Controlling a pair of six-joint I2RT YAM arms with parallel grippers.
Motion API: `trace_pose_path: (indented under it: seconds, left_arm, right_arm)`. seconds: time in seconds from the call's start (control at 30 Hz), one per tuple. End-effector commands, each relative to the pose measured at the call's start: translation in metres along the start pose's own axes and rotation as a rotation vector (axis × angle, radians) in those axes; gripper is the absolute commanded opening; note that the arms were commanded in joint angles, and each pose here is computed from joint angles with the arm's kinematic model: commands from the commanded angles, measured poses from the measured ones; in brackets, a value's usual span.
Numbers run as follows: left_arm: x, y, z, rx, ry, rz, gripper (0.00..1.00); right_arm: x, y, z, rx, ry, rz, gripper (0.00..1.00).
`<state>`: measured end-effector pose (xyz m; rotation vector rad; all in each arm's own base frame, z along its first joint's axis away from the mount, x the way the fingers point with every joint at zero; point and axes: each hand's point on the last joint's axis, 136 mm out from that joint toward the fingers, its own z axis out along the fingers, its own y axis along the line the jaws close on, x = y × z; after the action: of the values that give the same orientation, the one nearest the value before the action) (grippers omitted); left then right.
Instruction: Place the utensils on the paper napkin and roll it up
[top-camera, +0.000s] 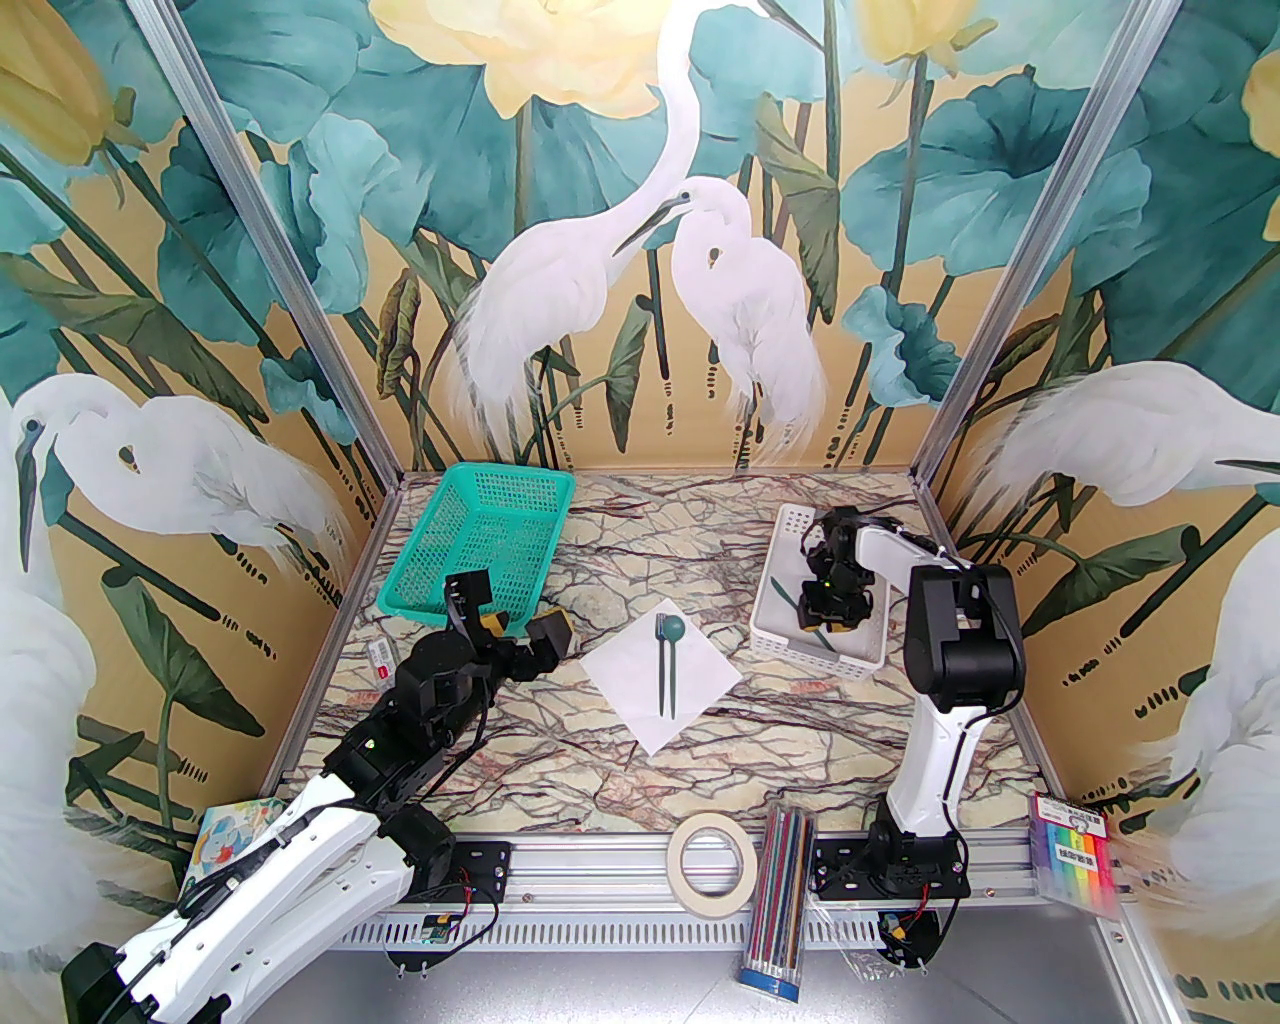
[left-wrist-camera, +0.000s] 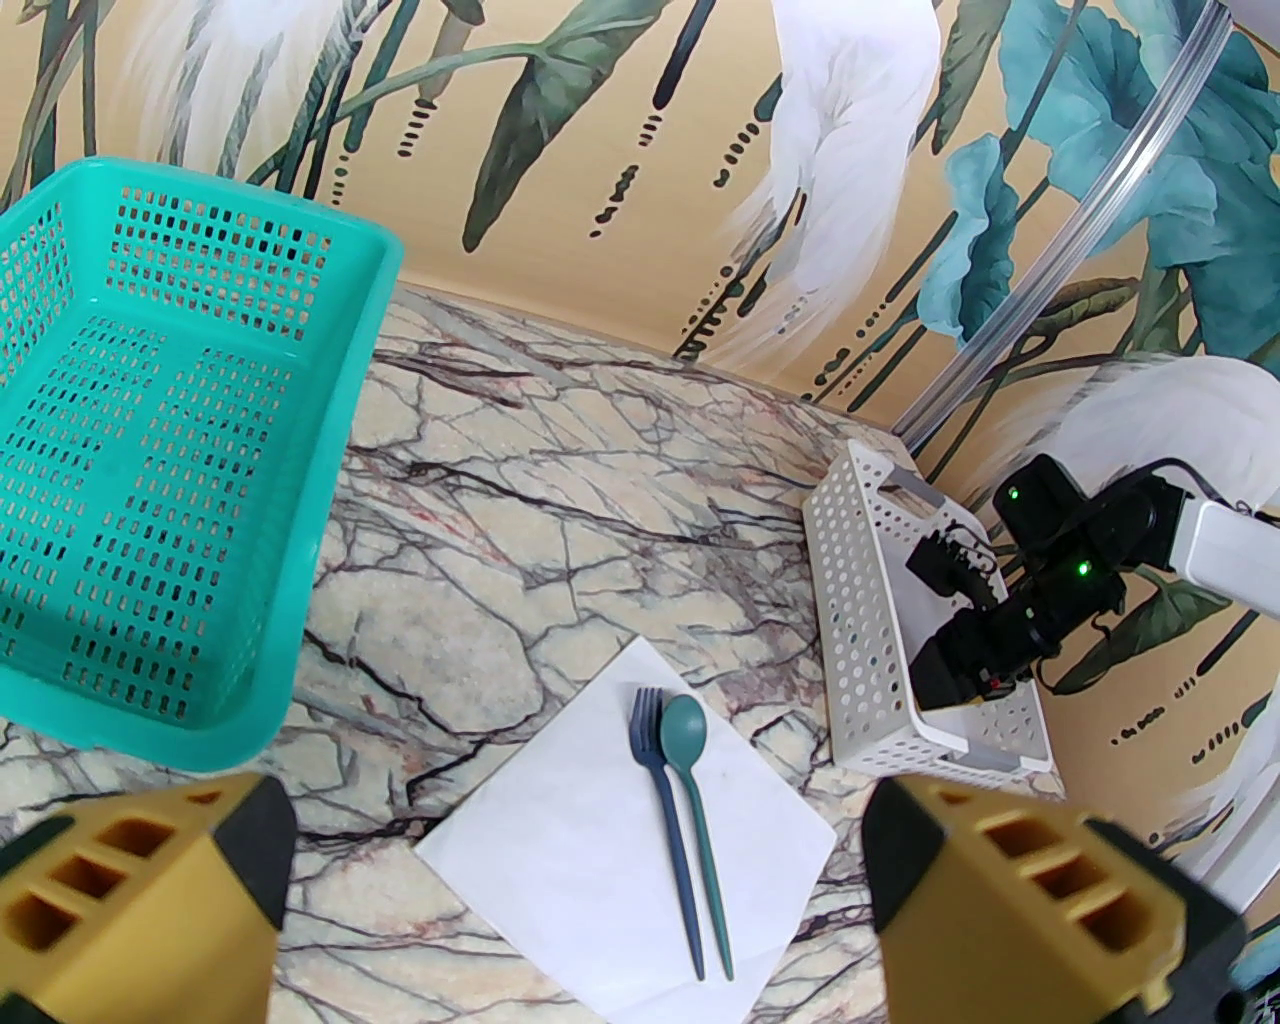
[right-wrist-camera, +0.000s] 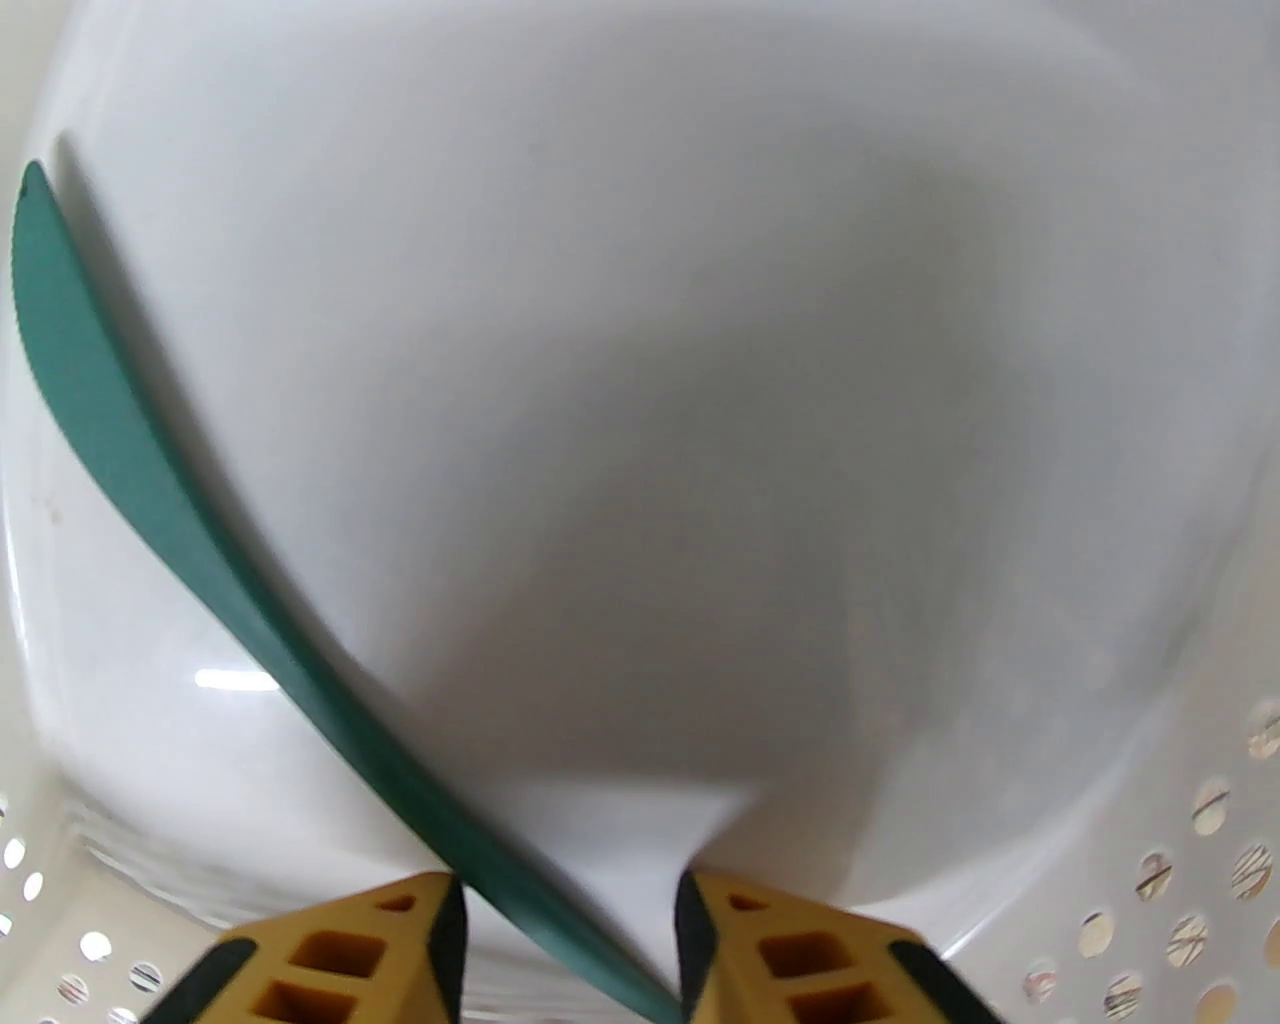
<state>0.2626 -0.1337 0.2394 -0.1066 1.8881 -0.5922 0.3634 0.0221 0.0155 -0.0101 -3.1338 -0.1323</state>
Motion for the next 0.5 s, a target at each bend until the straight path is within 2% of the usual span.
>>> trace_pose_path:
  seconds: [0.0,0.23,0.47]
  left_arm:
    - [-0.0131,0.0006,-0.0074,-0.021,-0.029,0.012,0.99]
    - [-0.0146,0.0001,-0.0093,-0.02,-0.031,0.013,0.99]
    - [-0.0149,-0.0001,-0.0086,-0.02,-0.031,0.011,0.99]
  right_arm:
    - [-0.0044,0.0002,0.0058,0.012,-0.013,0.011,0.34]
    - [-0.0052,-0.0034,0.007,0.032,-0.034,0.024,0.21]
    - [-0.0086,-0.0039,-0.0005,0.038,-0.067,0.031,0.14]
